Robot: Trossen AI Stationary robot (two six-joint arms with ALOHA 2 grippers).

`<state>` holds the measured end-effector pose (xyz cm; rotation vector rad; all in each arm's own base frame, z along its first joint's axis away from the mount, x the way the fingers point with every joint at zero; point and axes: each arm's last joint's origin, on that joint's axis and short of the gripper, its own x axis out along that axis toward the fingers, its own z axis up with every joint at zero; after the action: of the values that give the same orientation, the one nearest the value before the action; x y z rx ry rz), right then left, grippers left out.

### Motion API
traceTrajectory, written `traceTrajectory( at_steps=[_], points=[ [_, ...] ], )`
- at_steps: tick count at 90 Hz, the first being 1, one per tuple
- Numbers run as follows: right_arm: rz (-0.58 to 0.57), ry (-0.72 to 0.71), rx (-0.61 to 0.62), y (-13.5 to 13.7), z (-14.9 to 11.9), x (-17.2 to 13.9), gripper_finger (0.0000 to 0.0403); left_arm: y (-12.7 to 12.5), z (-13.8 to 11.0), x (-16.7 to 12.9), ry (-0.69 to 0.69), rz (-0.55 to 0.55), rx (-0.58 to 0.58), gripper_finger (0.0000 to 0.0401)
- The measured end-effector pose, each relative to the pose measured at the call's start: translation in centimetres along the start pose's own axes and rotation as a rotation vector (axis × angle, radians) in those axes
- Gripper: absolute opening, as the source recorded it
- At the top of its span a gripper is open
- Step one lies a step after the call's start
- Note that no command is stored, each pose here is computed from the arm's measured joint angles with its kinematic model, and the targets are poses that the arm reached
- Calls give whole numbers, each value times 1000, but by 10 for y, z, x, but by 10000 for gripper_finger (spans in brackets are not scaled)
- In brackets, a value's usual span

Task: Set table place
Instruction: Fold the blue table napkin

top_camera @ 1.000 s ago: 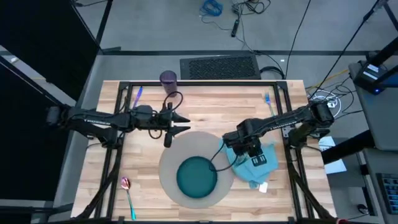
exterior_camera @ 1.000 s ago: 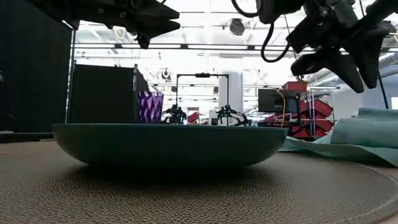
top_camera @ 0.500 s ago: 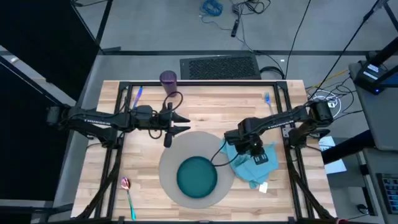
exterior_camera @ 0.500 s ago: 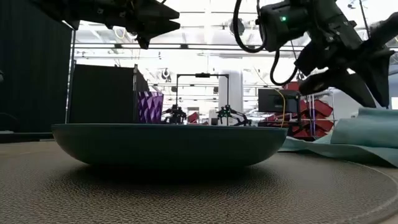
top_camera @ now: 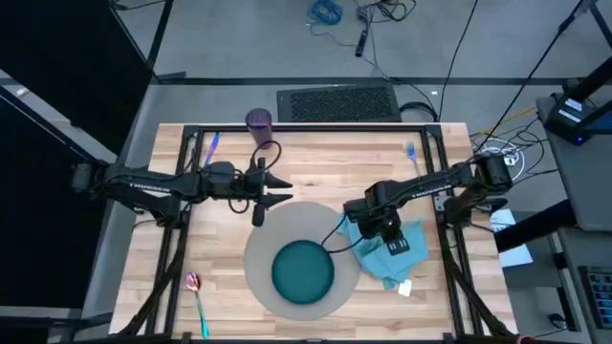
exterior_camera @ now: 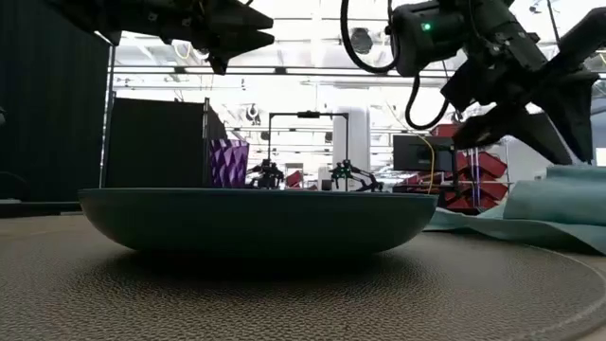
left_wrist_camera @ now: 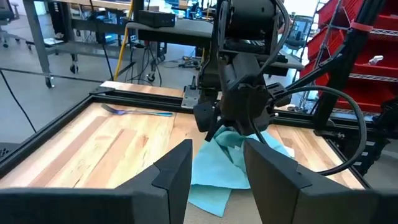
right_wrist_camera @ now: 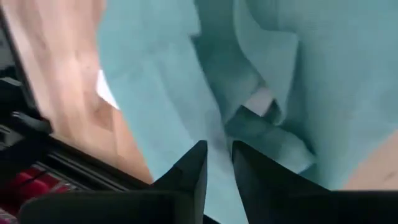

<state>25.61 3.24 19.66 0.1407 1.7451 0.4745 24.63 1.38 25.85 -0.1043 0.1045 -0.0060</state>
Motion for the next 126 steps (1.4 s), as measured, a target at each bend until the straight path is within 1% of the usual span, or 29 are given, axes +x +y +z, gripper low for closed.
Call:
traceTrajectory(
  at_steps=[25,40,48,54,60,64,69,90,99,113,126],
  points=[
    [0,2,29,1,0,0,66,0,0,0,-1,0,0,130],
    [8,7,51,5,1,2,66,0,0,0,-1,0,0,130],
    [12,8,43,9,1,4,65,0,0,0,-1,0,0,130],
    [9,4,31,11,2,4,53,0,0,0,-1,0,0,130],
    [7,-3,37,12,3,5,24,0,0,0,-1,0,0,130],
    [6,-19,51,12,5,5,10,0,0,0,-2,0,0,130],
    [2,-33,88,11,6,5,5,0,0,0,-4,0,0,130],
    [-75,-61,212,4,8,3,1,0,1,0,-4,0,0,130],
    [-124,-60,250,-1,7,-4,0,0,1,0,-4,0,0,130],
    [-225,-121,263,-9,10,-26,0,0,0,0,-3,0,0,130],
    [-331,-256,247,-8,5,-63,0,0,0,0,1,0,0,130]
  ],
)
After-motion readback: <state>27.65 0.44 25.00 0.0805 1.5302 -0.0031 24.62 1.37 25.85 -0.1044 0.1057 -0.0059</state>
